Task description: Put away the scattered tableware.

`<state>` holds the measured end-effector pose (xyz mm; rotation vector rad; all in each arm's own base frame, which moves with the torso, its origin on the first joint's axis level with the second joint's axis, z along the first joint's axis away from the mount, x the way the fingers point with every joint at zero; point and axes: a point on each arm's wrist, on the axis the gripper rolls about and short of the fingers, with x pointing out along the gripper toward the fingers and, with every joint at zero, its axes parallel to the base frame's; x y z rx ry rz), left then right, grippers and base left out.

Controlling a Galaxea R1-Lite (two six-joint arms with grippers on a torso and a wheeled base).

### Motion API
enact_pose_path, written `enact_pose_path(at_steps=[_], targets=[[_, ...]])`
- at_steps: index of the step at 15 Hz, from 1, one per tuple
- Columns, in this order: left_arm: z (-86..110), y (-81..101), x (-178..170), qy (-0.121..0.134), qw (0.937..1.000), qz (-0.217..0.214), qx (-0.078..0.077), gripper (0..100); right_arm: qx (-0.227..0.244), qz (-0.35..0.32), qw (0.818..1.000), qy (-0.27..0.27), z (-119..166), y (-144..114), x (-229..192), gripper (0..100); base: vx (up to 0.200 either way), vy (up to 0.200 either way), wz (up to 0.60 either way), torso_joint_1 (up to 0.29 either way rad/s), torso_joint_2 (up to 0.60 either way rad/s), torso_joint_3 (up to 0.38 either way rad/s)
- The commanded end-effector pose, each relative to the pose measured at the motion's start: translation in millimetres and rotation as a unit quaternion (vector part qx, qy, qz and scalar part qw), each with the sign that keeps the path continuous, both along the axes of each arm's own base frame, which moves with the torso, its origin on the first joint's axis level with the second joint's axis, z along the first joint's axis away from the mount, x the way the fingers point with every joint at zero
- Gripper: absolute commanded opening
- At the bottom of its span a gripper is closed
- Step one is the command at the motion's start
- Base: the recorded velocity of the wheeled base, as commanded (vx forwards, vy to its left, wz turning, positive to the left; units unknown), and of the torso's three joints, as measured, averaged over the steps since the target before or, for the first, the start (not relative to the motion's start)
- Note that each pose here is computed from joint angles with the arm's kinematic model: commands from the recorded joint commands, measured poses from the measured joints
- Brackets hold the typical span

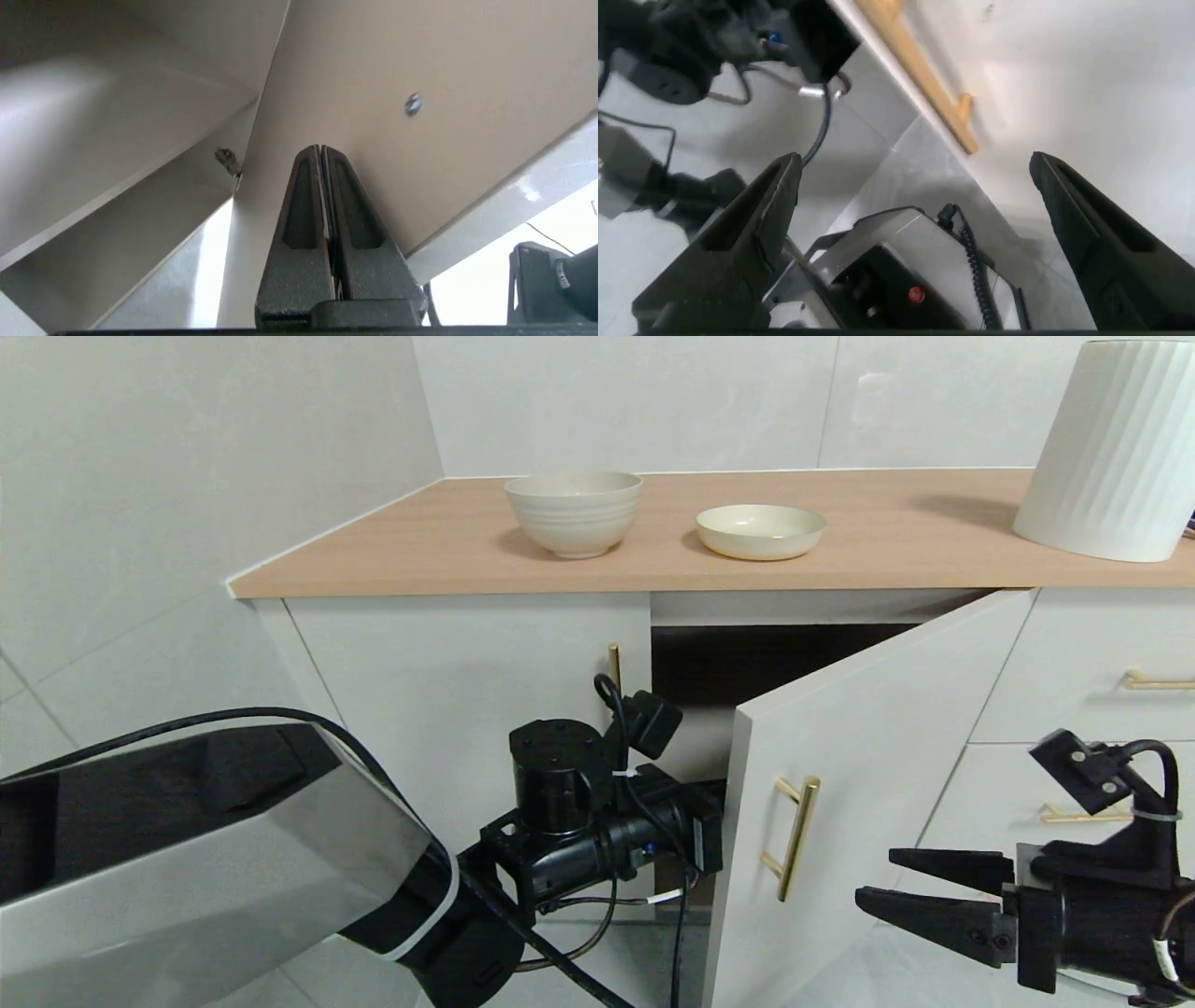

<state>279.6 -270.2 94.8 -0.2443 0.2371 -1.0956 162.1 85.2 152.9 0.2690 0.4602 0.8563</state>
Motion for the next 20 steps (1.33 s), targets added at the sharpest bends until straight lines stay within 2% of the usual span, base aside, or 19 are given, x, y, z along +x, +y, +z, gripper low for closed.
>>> enact_pose_path(at_steps=[1, 2, 8, 17, 20], targets=[[4.0, -0.3, -2.1, -0.004, 1.0, -0.002, -0.004, 0, 0.013, 0.002, 0.999, -0.029, 10.6, -5.2, -12.5, 100, 0.0, 0.0, 0.0, 0.0, 0.0, 0.0], [3.6, -1.4, -3.5, -0.003, 1.0, -0.004, -0.003, 0, 0.013, 0.002, 0.999, -0.03, 10.4, -5.8, -13.9, 100, 0.0, 0.0, 0.0, 0.0, 0.0, 0.0], [3.6, -7.0, -0.2, -0.003, 1.0, -0.007, -0.003, 0, 0.011, 0.008, 1.0, -0.024, 7.7, -4.1, -15.1, 100, -0.2, 0.0, 0.0, 0.0, 0.0, 0.002], [-4.7, -33.2, 27.4, 0.008, 0.9999, -0.006, 0.007, 0, 0.01, 0.012, 1.0, -0.019, 6.0, -3.1, -14.5, 100, 0.0, 0.0, 0.0, 0.0, 0.0, 0.0], [-3.0, -33.9, 27.2, 0.008, 0.9999, -0.004, 0.008, 0, 0.01, 0.012, 1.0, -0.02, 6.2, -3.2, -14.7, 100, 0.0, 0.0, 0.0, 0.0, 0.0, 0.0]])
